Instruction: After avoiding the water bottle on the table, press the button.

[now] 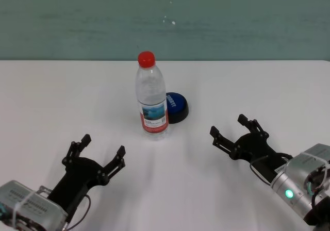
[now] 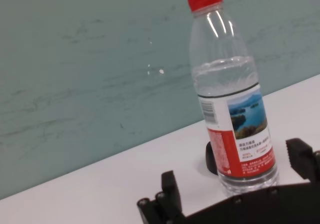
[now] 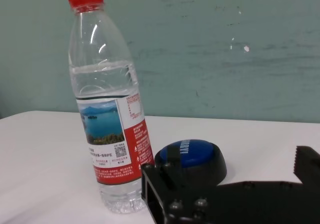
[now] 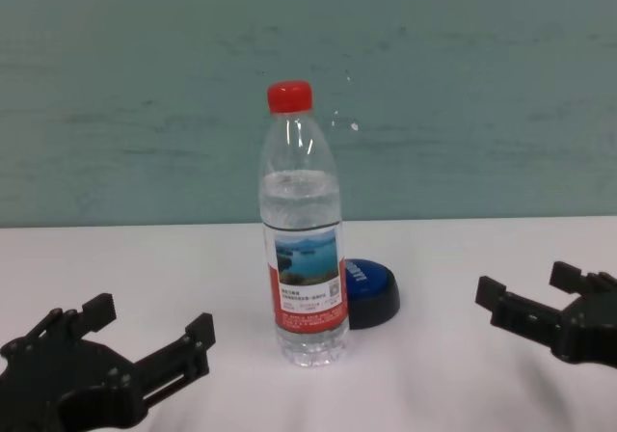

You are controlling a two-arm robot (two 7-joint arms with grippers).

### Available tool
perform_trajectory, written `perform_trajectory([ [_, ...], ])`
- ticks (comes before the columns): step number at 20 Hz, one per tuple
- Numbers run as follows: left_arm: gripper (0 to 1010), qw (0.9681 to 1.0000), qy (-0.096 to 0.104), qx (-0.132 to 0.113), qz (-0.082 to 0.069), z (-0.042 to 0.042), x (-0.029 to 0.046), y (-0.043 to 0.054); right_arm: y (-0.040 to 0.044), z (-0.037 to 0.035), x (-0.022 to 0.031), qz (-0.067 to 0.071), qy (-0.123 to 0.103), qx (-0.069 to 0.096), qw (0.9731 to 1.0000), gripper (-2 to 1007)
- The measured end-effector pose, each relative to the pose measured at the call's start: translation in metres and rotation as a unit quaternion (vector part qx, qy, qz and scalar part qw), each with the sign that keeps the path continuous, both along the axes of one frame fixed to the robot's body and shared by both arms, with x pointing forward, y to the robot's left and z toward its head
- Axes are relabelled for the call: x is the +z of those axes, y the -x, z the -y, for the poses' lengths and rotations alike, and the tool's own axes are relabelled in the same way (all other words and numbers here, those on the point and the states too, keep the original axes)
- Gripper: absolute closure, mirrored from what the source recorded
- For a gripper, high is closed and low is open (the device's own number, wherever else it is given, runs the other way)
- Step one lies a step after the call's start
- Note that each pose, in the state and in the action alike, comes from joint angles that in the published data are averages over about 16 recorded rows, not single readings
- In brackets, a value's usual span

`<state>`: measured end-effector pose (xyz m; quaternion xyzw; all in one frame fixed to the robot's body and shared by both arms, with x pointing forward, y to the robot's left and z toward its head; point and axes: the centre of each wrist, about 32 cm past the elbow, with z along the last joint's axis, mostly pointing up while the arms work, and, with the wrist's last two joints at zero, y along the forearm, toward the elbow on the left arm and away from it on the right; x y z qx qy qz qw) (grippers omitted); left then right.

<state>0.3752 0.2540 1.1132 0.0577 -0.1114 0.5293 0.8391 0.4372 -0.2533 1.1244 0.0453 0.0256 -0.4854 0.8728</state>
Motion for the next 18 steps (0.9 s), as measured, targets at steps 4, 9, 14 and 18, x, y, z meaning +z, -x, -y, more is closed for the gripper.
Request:
perform_trajectory([
  [4,10,1.0000,0.000,0.000,0.000,0.0000,0.0000,0.0000,0.0000,0.0000,0.0000,0.000,0.000,0.000,1.0000,1],
  [9,10,1.0000,0.000,0.000,0.000,0.0000,0.0000,0.0000,-0.0001,0.0001,0.0000,0.000,0.001,0.000,1.0000,1],
  [14,10,1.0000,0.000,0.000,0.000,0.0000,0.0000,0.0000,0.0000,0.0002,0.0001,0.000,0.001,0.000,1.0000,1],
  [18,10,1.0000,0.000,0.000,0.000,0.0000,0.0000,0.0000,0.0001,0.0002,0.0001,0.000,0.001,0.000,1.0000,1],
])
